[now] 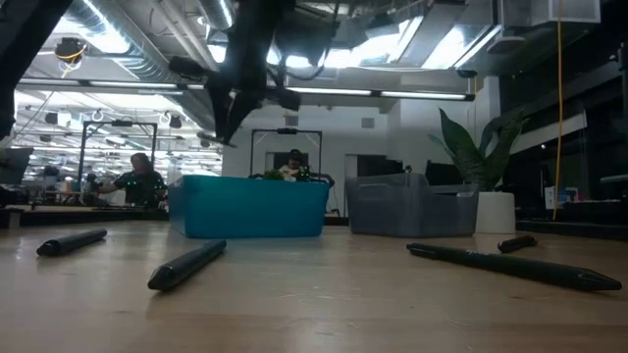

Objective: Sort pens & pencils
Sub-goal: Put the light blue pencil into the blue bin

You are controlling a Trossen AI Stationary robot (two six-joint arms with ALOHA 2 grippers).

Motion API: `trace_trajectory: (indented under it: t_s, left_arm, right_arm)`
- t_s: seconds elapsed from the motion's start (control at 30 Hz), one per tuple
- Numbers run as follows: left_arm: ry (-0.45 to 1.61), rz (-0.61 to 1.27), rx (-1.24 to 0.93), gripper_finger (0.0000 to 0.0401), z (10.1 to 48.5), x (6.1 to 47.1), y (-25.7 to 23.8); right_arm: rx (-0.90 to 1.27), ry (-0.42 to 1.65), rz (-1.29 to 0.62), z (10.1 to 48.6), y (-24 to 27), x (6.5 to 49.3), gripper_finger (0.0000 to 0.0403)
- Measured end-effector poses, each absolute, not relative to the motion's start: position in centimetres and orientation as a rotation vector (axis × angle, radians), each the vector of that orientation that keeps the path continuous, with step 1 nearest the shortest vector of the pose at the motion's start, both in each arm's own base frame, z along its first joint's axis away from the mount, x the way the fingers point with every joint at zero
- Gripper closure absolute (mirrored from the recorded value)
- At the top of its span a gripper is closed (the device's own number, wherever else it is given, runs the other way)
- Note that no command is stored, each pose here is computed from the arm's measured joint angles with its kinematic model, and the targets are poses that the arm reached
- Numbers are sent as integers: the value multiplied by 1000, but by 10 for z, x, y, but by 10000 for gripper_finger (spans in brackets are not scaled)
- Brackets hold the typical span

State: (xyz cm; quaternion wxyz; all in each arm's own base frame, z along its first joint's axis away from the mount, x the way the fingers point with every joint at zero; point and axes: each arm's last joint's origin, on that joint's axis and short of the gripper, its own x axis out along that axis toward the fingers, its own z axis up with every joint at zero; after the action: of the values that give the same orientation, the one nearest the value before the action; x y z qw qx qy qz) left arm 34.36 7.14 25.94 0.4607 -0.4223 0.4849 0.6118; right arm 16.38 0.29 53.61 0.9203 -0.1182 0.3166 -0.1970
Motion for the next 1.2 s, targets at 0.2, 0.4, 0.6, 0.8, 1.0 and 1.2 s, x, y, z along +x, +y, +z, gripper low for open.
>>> trace_trajectory:
  t_s: [0.2,0.4,0.6,0.8,1.0,1.2]
  left_arm:
    - [1179,1465,-1055,387,250,346,74]
    - [1168,1440,-1078,387,242,346,84]
    - [1165,1422,-1084,387,236,346,91]
    - [1175,1418,-1101,387,226,342,103]
    - [1173,1400,-1125,387,214,340,110]
    - [1166,1394,-1129,387,205,337,119]
  right_arm:
    - [-242,650,-405,536,3,164,355]
    - [-227,647,-410,536,3,164,355]
    - [-223,646,-411,536,3,164,355]
    - [-220,645,-412,536,3,164,355]
    - [-220,645,-412,536,3,164,355]
    - [-218,645,-413,536,3,164,355]
